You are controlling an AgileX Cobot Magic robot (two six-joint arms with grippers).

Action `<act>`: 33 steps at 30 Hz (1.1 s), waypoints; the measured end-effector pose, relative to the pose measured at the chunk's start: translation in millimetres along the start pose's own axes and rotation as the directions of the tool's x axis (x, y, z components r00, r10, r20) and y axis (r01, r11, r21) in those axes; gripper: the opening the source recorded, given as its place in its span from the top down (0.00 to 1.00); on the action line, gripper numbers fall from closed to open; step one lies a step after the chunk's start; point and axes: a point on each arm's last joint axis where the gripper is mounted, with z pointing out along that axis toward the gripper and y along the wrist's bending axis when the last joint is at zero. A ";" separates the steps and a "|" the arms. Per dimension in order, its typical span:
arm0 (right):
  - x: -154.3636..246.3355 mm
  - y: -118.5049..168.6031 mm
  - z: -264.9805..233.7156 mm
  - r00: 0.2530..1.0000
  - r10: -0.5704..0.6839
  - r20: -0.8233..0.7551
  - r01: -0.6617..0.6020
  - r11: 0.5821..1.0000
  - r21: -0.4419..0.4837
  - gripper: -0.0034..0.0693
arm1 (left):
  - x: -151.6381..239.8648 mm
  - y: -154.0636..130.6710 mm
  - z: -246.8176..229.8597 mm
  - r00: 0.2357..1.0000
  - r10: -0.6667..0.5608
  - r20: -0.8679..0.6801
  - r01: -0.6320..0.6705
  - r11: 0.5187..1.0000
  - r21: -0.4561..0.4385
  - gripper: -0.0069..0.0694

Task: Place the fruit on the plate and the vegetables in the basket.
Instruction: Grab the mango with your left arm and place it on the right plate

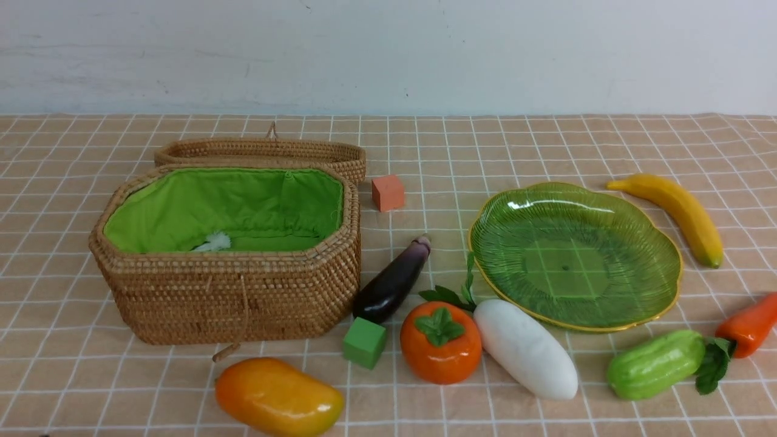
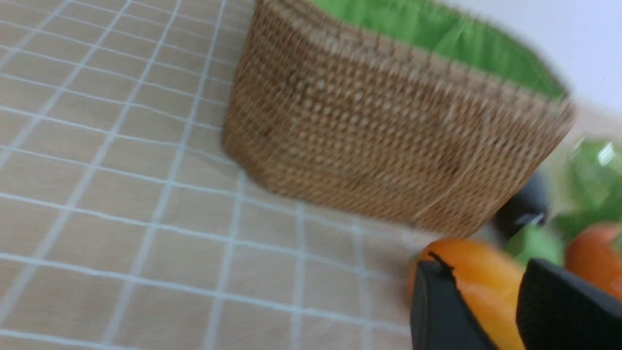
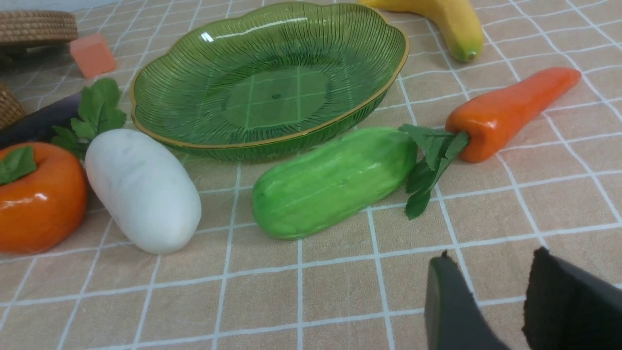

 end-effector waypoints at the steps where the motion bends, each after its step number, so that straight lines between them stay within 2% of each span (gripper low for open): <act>1: 0.0 0.0 0.0 1.000 0.000 0.000 0.000 1.000 0.000 0.62 | -2.0 -1.6 0.0 0.996 -0.088 0.021 0.088 0.996 0.020 0.60; 2: 0.0 0.0 0.0 1.000 0.000 0.000 0.000 1.000 0.000 0.62 | -5.8 -3.8 -0.3 0.973 -0.226 0.053 0.223 0.973 0.055 0.60; 4: 0.0 0.0 0.0 1.000 0.000 0.000 0.000 1.000 0.000 0.62 | -13.2 -5.7 -1.1 0.928 -0.354 0.114 0.343 0.933 0.110 0.60; 7: 0.0 0.0 0.0 1.000 0.000 0.000 0.000 1.000 0.000 0.62 | -20.2 -6.4 -2.5 0.890 -0.423 0.173 0.399 0.903 0.156 0.61; 10: 0.0 0.0 0.0 1.000 0.000 0.000 0.000 1.000 0.000 0.62 | -28.0 -10.6 -5.1 0.873 -0.452 0.184 0.422 0.888 0.182 0.71; 14: 0.0 0.0 0.0 1.000 0.000 0.000 0.000 1.000 0.000 0.62 | -53.6 -30.7 -5.3 0.939 -0.325 0.111 0.310 0.941 0.135 0.93; 15: 0.0 0.0 0.0 1.000 0.000 0.000 0.000 1.000 0.000 0.62 | -55.9 -32.0 -6.1 0.941 -0.316 0.118 0.299 0.944 0.139 0.93; 17: -0.3 -0.2 0.0 1.000 -0.007 0.003 0.007 1.000 0.002 0.62 | -69.8 -43.8 1.3 0.979 -0.205 0.014 0.204 0.976 0.079 0.93; 18: -0.5 -0.3 0.0 1.000 -0.012 0.005 0.012 1.000 0.004 0.62 | -70.1 -45.2 4.6 0.982 -0.187 -0.030 0.189 0.980 0.058 0.93; 19: -1.1 -0.6 0.0 1.000 -0.024 0.012 0.024 1.000 0.007 0.62 | -75.9 -50.3 7.7 0.987 -0.143 -0.079 0.147 0.988 0.045 0.93; 20: -2.0 -0.6 0.2 0.999 -0.023 0.028 0.023 1.000 0.006 0.62 | -80.3 -57.2 15.6 0.972 -0.073 -0.224 0.080 0.997 0.021 0.93; 21: -1.6 -0.7 0.4 0.999 -0.023 0.026 0.023 1.000 0.006 0.62 | -80.6 -58.0 16.6 0.970 -0.063 -0.235 0.068 0.998 0.011 0.93; 22: -3.1 0.9 0.7 0.997 0.059 0.052 -0.059 0.998 -0.016 0.62 | -81.5 -64.9 27.1 0.892 0.025 -0.452 -0.029 1.000 -0.003 0.93; 23: -3.1 1.1 0.8 0.996 0.071 0.053 -0.070 0.997 -0.019 0.62 | -79.4 -64.3 28.3 0.879 0.021 -0.477 -0.030 1.000 -0.010 0.93; 24: -6.6 3.5 0.5 0.973 0.214 0.082 -0.209 0.976 -0.061 0.62 | -79.7 -68.1 36.1 0.786 0.076 -0.614 -0.092 0.996 0.007 0.93; 25: -7.7 3.9 0.3 0.969 0.230 0.091 -0.224 0.972 -0.069 0.62 | -79.4 -68.2 37.0 0.776 0.079 -0.626 -0.095 0.995 0.007 0.93; 26: -11.2 5.3 -0.2 0.942 0.316 0.116 -0.304 0.947 -0.104 0.62 | -78.6 -69.2 42.3 0.728 0.090 -0.680 -0.110 0.994 0.015 0.93; 28: -16.4 6.4 -1.2 0.903 0.400 0.155 -0.380 0.913 -0.147 0.62 | -77.5 -72.3 50.1 0.687 0.099 -0.720 -0.104 0.994 0.036 0.93; 30: -20.3 7.1 -2.1 0.866 0.466 0.179 -0.436 0.881 -0.184 0.62 | -75.1 -76.5 54.2 0.655 0.179 -0.734 -0.140 0.983 0.115 0.93; 32: -24.6 9.7 -5.1 0.821 0.557 0.128 -0.527 0.824 -0.205 0.63 | -69.6 -86.2 55.3 0.591 0.350 -0.726 -0.211 0.937 0.280 0.93; 33: -29.4 12.6 -9.1 0.820 0.566 0.084 -0.541 0.815 -0.209 0.64 | -66.6 -90.8 55.4 0.558 0.420 -0.716 -0.235 0.907 0.349 0.93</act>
